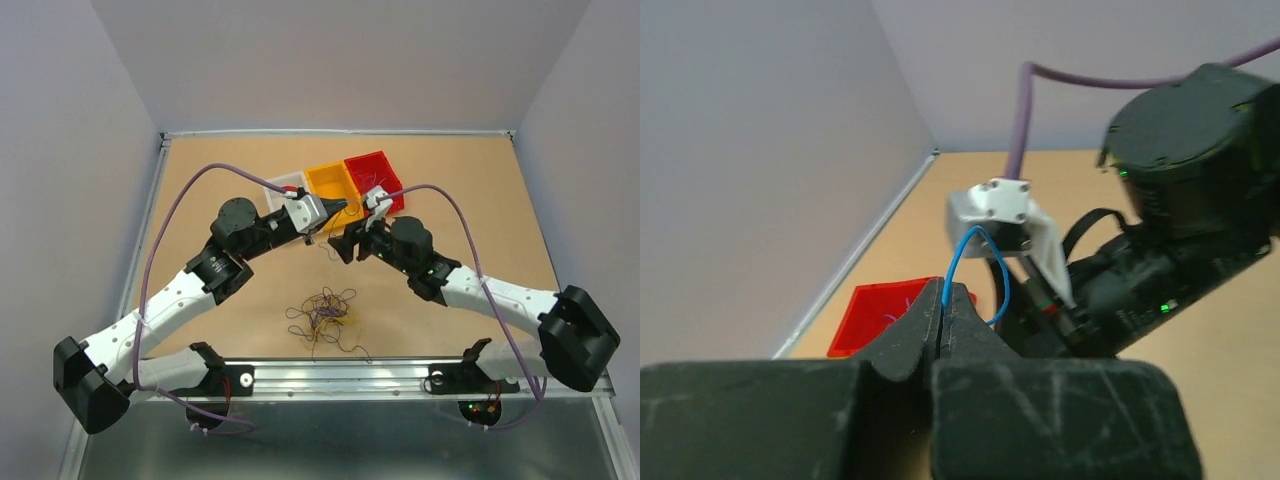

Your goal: Untangle the cables

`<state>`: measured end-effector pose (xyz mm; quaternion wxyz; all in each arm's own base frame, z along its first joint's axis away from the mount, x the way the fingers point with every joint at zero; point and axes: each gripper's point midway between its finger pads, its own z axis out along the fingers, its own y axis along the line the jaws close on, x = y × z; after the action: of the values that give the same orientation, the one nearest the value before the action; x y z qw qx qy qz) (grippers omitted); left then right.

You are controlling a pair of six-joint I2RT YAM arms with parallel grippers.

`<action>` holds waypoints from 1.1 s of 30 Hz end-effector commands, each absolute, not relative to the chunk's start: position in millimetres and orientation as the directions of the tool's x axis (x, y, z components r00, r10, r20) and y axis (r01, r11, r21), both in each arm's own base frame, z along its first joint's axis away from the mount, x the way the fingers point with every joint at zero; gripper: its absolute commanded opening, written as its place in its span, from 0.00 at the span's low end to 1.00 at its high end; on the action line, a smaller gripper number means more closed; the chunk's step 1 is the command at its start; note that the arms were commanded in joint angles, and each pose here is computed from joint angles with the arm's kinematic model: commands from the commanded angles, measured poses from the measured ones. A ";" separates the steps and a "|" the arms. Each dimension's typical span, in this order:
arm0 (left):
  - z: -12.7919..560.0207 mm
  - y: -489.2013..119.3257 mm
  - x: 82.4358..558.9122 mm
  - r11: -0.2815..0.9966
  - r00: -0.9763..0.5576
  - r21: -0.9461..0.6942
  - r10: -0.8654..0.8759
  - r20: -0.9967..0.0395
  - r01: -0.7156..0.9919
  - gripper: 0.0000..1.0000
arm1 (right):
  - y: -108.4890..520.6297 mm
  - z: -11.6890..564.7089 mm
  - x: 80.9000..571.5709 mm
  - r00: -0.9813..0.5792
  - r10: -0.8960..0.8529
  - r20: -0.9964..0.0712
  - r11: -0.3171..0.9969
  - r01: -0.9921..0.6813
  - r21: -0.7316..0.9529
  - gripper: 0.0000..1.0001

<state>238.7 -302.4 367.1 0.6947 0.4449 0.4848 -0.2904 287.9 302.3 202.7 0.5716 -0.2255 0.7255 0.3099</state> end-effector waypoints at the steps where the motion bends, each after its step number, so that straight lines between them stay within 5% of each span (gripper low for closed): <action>1: 381.7 -301.6 222.3 0.403 0.352 0.296 -0.072 -0.933 0.866 0.00 | 326.3 228.0 286.2 -0.154 0.065 -0.986 0.613 -0.774 0.161 0.67; 4: 363.0 -307.7 228.5 0.387 0.297 0.254 -0.056 -0.953 0.887 0.00 | 332.2 232.9 276.1 -0.140 0.075 -0.987 0.557 -0.815 0.158 0.58; 8: 346.8 -316.1 244.7 0.389 0.218 0.191 -0.024 -0.976 0.901 0.00 | 329.7 235.0 267.2 -0.132 0.090 -0.987 0.531 -0.832 0.160 0.01; 16: 327.8 -285.3 333.2 0.621 0.023 -0.004 -0.034 -0.999 0.784 0.00 | 313.1 256.8 242.9 -0.101 0.178 -0.979 0.497 -0.849 0.178 0.01; 25: 272.6 -307.6 357.7 0.560 -0.127 -0.051 0.099 -0.987 0.827 0.00 | 270.5 282.6 254.7 -0.040 0.310 -0.950 0.647 -0.723 0.242 0.01; 28: 259.4 -313.1 358.1 0.531 -0.131 -0.032 0.149 -0.980 0.847 0.17 | 253.9 281.7 269.0 -0.048 0.327 -0.944 0.728 -0.624 0.284 0.00; 29: 257.2 -313.7 359.2 0.526 -0.126 -0.022 0.162 -0.979 0.850 0.31 | 245.2 288.6 279.1 -0.035 0.344 -0.938 0.768 -0.564 0.302 0.01; 33: 248.0 -313.4 365.2 0.529 -0.114 0.004 0.191 -0.975 0.849 0.52 | 243.3 282.2 295.2 -0.075 0.296 -0.952 0.816 -0.499 0.293 0.01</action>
<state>351.0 -319.3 236.7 0.5226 0.3684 0.6954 -0.3280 274.4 253.4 253.3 0.6554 -0.1270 0.6705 0.3237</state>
